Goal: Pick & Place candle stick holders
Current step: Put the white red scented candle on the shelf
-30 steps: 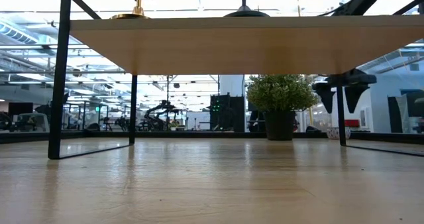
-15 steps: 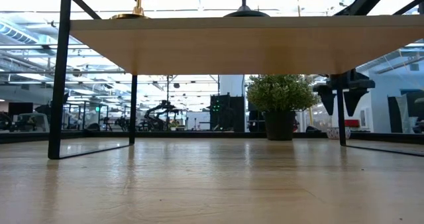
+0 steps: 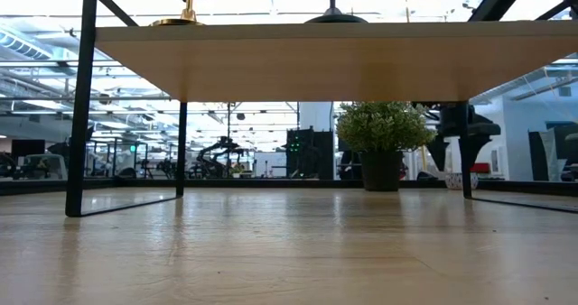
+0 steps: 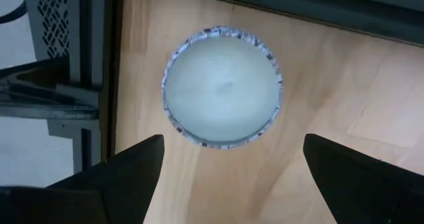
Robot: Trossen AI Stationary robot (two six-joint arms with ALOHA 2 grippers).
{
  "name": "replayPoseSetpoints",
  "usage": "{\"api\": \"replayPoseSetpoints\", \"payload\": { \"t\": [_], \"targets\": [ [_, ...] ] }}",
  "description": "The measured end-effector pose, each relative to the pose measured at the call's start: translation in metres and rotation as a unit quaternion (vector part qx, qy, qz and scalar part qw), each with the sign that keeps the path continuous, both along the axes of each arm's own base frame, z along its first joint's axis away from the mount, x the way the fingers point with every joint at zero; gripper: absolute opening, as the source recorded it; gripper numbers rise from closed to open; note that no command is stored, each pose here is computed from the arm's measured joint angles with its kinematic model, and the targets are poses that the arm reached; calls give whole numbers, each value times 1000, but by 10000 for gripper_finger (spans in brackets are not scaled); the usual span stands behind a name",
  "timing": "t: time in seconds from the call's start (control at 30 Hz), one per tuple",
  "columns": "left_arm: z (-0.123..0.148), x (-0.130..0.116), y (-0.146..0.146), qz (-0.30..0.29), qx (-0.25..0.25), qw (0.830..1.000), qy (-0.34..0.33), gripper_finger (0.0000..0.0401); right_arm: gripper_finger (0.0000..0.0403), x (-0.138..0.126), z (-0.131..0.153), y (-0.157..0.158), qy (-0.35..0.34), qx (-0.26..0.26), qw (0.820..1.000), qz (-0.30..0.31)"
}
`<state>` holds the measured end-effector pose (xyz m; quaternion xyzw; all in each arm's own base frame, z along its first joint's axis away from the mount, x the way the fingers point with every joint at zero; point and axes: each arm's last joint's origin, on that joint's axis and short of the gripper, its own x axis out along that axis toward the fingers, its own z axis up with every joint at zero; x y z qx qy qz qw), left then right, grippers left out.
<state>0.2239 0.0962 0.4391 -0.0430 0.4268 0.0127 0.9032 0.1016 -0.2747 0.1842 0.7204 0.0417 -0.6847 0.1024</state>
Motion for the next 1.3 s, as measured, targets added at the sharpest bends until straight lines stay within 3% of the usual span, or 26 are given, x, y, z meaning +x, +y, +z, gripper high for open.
{"api": "replayPoseSetpoints", "payload": {
  "t": [0.33,1.3],
  "targets": [
    [0,-3,8,19,1,1000,1,30,359,-3,0,3,34,12,999,-2],
    [0,-5,11,25,-2,1000,-1,30,359,-6,-6,-3,42,-2,999,-7]
  ]
}}
